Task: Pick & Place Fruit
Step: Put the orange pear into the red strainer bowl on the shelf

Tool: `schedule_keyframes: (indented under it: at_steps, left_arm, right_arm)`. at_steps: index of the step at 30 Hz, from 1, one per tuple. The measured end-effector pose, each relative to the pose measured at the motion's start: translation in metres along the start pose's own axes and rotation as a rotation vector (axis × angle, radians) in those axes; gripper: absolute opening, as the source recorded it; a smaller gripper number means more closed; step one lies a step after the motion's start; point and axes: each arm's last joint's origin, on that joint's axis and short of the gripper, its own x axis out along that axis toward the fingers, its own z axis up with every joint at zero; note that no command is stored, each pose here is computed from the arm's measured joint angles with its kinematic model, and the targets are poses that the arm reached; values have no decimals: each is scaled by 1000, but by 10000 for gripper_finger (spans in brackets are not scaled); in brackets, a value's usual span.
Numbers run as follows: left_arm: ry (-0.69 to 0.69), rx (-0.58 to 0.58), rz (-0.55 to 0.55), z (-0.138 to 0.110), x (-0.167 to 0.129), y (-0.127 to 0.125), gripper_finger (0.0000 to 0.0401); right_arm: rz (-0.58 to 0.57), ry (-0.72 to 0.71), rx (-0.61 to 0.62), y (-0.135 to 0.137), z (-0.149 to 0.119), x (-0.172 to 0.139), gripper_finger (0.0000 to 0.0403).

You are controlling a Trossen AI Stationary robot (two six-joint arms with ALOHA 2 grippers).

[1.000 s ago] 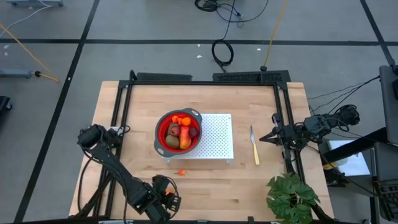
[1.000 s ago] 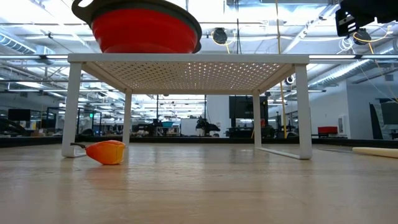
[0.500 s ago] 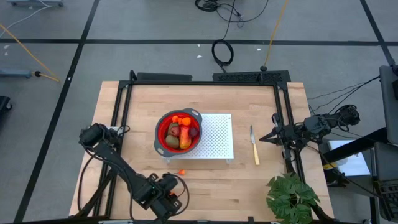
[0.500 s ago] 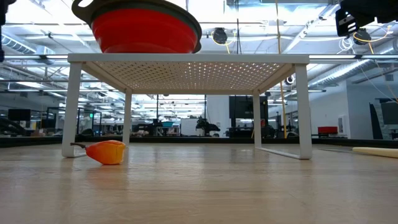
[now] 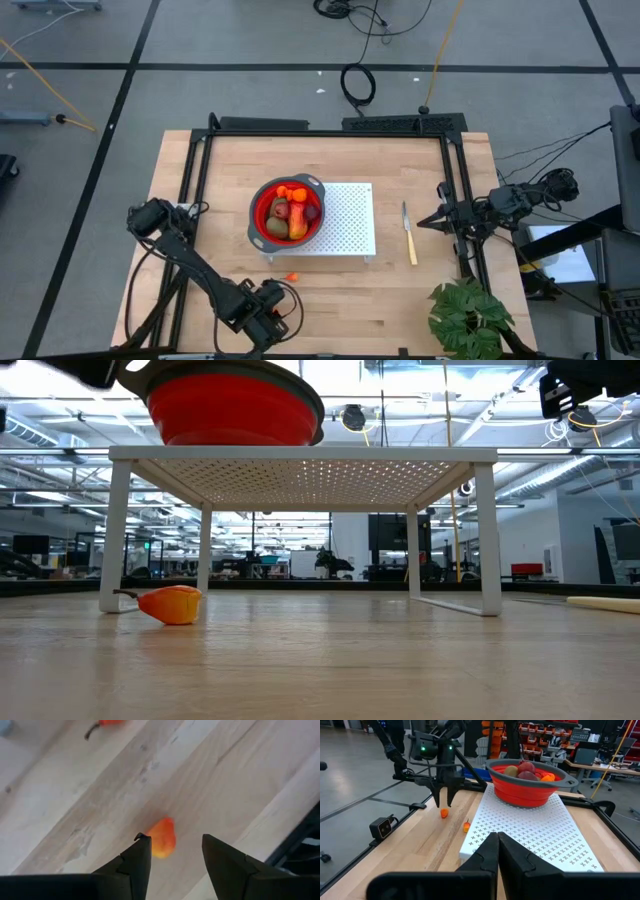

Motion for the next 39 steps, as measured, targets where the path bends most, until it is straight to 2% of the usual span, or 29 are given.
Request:
schedule_keyframes:
  at_steps: [11,16,28,39]
  left_arm:
    - [35,-8,32,-2,20,15,184]
    - [46,62,-31,-2,28,15,184]
    - [86,38,-6,0,35,22,182]
    - [84,-16,-26,0,35,20,101]
  right_arm:
    - [0,0,0,0,0,0,0]
    - [0,0,0,0,0,0,0]
    - [0,0,0,0,0,0,0]
    - [0,0,0,0,0,0,0]
